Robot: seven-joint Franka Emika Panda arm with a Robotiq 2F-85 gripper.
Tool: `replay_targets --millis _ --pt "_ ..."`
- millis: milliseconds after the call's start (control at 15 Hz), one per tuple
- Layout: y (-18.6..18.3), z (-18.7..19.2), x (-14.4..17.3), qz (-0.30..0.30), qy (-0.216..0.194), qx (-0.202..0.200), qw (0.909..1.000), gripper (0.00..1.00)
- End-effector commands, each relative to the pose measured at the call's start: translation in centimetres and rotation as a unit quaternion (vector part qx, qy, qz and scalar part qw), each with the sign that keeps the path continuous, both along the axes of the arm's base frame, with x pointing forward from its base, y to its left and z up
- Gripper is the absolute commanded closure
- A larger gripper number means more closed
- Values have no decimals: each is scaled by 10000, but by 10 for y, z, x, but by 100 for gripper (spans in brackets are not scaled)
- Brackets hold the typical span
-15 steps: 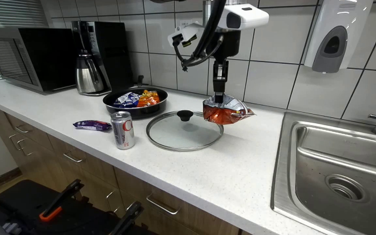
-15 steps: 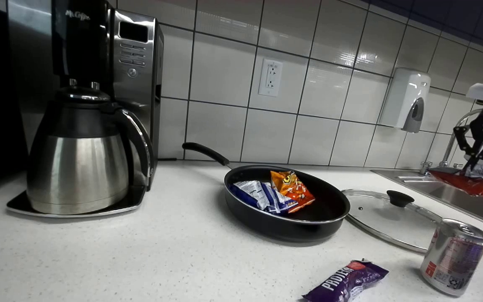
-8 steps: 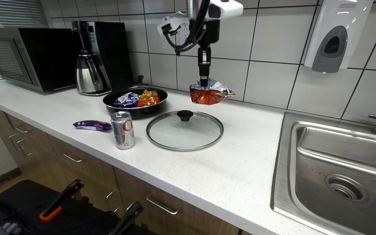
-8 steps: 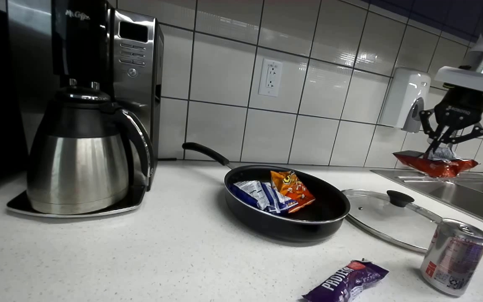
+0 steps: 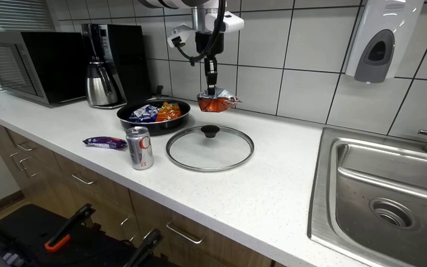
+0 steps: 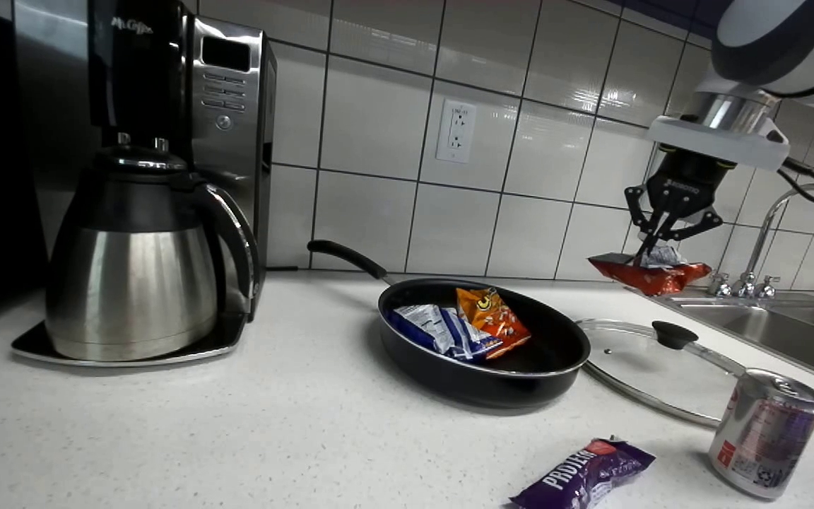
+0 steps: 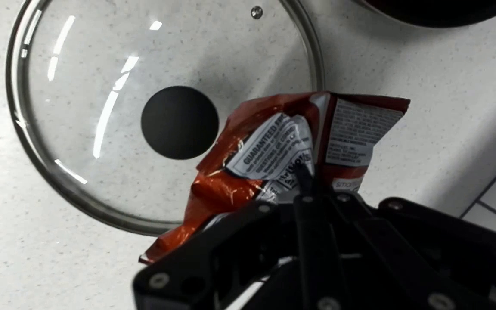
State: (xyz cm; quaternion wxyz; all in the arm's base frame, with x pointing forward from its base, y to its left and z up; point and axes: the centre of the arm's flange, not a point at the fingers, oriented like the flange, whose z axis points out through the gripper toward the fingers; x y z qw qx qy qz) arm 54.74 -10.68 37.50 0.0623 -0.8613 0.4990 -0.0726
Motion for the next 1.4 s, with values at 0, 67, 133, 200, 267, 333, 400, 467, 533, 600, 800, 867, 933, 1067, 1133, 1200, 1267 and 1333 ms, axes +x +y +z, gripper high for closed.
replay_targets --millis 0,67,133,200,267,333,400,467,533,600,800,867,933,1067,1133,1200,1267,1333 --pt "27 -7 36 235 51 26 9997 100" --pt "35 -10 42 318 93 56 9994 100" --pt "43 -11 45 387 98 57 9992 100" --pt "52 -12 48 457 98 39 9989 100" --pt "59 -13 52 509 90 7 9987 100" --pt "65 -13 55 572 93 10 9983 100" --pt "72 -13 57 623 85 4 9980 100" --pt "80 -13 61 689 102 -9 9976 100" --pt "88 -13 63 756 103 -30 9971 100" --pt "97 -12 65 835 115 -41 9964 100" --pt "123 -5 67 1164 173 -9 9930 100" --pt "131 -2 66 1245 196 4 9920 100" --pt "138 0 64 1310 219 11 9911 100" --pt "150 2 60 1418 278 56 9895 100" --pt "154 1 58 1441 325 84 9890 100" --pt "158 1 57 1458 364 134 9886 100" --pt "163 -1 55 1487 418 176 9878 100" --pt "166 -5 54 1528 479 217 9869 100"
